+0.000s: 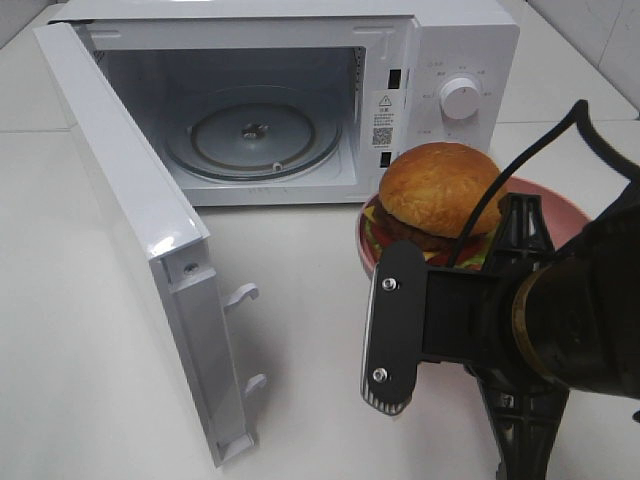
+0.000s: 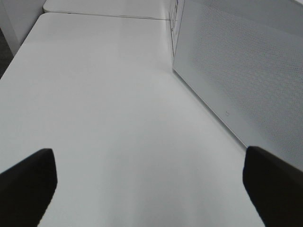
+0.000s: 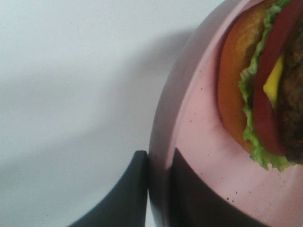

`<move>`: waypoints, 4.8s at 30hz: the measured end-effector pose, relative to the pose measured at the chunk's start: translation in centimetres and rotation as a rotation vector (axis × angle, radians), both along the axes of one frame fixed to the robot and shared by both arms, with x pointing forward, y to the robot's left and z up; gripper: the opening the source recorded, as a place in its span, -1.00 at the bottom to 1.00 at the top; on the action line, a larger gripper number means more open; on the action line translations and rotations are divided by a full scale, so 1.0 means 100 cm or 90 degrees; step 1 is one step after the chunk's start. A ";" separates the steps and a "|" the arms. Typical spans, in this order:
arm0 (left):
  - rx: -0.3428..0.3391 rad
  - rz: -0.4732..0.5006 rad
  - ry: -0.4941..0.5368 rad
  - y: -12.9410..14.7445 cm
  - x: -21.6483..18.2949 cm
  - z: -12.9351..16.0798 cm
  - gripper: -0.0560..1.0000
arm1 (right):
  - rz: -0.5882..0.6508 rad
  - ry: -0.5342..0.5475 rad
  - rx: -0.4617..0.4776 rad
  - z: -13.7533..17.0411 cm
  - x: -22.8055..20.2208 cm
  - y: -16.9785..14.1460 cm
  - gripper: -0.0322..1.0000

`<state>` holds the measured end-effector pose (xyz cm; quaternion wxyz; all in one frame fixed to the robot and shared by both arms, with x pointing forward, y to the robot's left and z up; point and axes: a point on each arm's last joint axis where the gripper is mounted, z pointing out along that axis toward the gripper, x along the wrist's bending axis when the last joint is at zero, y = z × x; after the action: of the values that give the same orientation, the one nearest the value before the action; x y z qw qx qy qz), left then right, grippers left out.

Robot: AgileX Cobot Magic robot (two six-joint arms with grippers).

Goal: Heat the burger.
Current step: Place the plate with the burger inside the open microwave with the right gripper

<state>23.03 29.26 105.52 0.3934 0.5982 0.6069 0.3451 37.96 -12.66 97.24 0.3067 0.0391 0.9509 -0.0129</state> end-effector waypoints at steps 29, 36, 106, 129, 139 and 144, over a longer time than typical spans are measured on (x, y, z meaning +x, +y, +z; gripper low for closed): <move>0.000 0.000 0.000 0.000 0.000 0.000 0.98 | 0.232 0.012 -0.041 -0.002 0.023 -0.001 -0.81; 0.000 0.000 0.000 0.000 0.000 0.000 0.98 | 0.315 -0.007 -0.014 0.000 0.036 -0.001 -0.81; 0.000 0.000 0.000 0.000 0.000 0.000 0.98 | 0.437 -0.015 0.038 -0.017 0.075 -0.015 -0.82; 0.000 0.000 0.000 0.000 0.000 0.000 0.98 | 0.468 -0.012 0.026 -0.031 0.117 0.028 -0.82; 0.000 0.000 0.000 0.000 0.000 0.000 0.98 | 0.469 -0.021 0.029 -0.029 0.130 0.038 -0.82; 0.000 0.000 0.000 0.000 0.000 0.000 0.98 | 0.465 -0.020 0.033 -0.031 0.141 0.047 -0.82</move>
<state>23.03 29.26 105.52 0.3934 0.5982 0.6069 0.3451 52.04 -7.99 94.13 0.3043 -0.2953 0.8974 0.1221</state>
